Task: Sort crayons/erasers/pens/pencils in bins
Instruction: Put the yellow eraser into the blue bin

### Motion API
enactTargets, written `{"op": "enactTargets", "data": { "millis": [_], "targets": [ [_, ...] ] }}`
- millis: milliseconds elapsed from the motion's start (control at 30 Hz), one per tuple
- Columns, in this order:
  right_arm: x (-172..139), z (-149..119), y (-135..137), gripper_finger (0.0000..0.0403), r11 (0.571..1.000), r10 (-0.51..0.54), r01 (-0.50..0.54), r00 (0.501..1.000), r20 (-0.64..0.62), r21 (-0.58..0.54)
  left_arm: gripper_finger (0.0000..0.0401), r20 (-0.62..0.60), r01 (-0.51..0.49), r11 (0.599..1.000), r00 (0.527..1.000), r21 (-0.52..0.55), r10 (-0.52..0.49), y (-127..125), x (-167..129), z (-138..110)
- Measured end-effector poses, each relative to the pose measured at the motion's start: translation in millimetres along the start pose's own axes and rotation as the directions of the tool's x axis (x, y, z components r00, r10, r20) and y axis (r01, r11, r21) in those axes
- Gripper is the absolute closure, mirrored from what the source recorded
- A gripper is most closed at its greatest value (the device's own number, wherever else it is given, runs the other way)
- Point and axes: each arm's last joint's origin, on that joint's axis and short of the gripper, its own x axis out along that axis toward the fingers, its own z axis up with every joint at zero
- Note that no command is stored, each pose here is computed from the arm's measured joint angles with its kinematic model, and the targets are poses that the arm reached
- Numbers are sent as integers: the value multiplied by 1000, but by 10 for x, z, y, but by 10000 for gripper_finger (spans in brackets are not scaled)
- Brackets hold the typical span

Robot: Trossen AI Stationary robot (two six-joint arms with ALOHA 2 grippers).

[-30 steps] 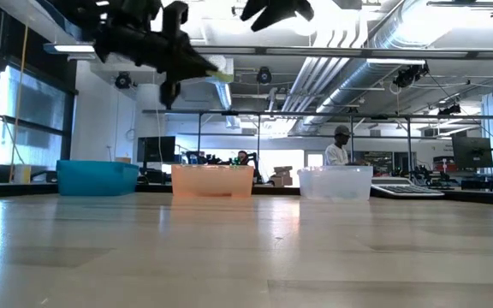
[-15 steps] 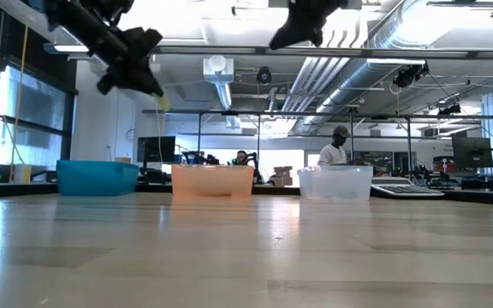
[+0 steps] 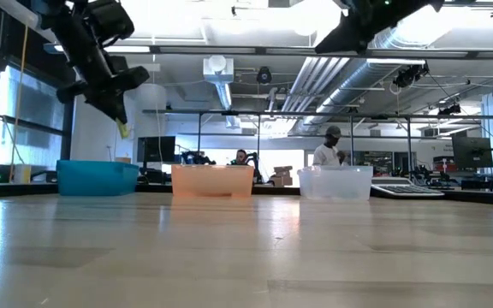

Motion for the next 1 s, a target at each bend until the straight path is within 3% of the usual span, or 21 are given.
{"op": "enactTargets", "data": {
  "millis": [233,533,1000],
  "targets": [
    [-105,-30,8,402,999,-4,3,999,36,52,397,-38,-62,997,997,-55,60,111,52,11],
    [-80,-12,3,403,997,-32,28,998,55,77,397,-74,-161,987,984,8,161,66,185,-33],
    [-81,-15,-12,403,994,-84,80,995,48,79,397,-192,-164,985,966,58,173,2,418,-105]
  ]
}}
